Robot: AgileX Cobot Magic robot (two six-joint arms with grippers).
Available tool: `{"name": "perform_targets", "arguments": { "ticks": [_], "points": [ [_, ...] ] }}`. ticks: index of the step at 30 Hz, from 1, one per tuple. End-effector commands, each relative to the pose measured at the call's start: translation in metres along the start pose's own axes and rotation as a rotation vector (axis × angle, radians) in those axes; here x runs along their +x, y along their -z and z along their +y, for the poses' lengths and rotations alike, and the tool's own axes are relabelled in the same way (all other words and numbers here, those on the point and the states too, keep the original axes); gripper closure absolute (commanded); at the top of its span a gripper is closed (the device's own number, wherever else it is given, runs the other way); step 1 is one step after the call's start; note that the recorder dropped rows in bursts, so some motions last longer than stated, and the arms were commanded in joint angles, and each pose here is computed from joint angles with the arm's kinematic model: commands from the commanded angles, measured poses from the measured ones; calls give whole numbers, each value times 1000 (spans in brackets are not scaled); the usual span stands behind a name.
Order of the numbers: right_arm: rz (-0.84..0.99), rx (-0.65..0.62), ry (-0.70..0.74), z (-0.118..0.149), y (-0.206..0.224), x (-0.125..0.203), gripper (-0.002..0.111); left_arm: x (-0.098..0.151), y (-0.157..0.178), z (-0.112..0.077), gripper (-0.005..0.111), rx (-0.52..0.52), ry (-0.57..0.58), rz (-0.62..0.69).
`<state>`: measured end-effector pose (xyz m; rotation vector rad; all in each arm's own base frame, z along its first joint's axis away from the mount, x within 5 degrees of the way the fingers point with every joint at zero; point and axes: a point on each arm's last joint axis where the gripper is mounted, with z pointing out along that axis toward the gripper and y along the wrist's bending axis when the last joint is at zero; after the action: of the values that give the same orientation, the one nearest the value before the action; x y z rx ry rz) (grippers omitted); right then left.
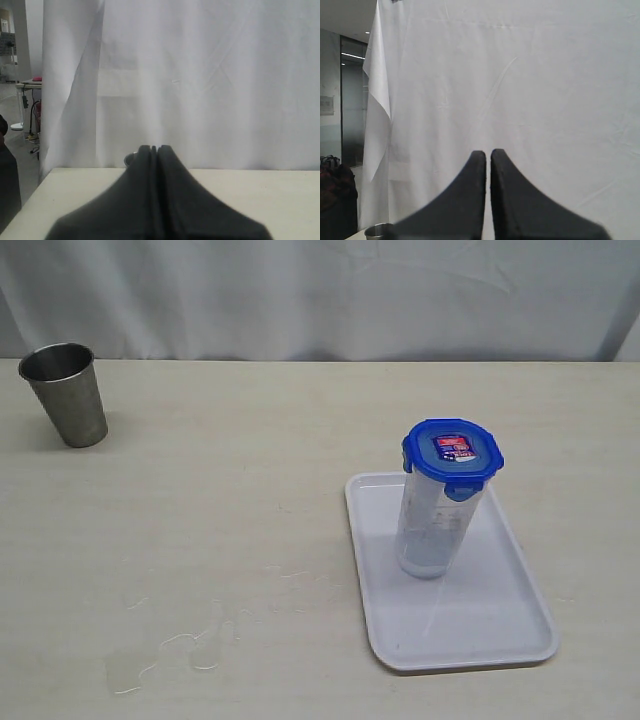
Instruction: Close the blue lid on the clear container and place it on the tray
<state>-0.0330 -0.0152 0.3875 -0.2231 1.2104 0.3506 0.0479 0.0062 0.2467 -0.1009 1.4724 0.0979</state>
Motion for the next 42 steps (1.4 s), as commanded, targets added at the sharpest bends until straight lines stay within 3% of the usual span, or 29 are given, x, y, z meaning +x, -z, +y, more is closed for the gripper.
{"name": "perform_targets", "arguments": {
  "ticks": [1,10,26,42],
  "points": [
    [3,0,5,0,0,2,104,3,0,0,107,-1,6,25],
    [3,0,5,0,0,2,104,34,-5,1,107,-4,-1,8],
    [1,3,12,0,0,1,104,39,-4,1,107,-4,-28,57],
    [1,2,9,0,0,1,104,61,0,1,107,4,-70,304]
  ]
}}
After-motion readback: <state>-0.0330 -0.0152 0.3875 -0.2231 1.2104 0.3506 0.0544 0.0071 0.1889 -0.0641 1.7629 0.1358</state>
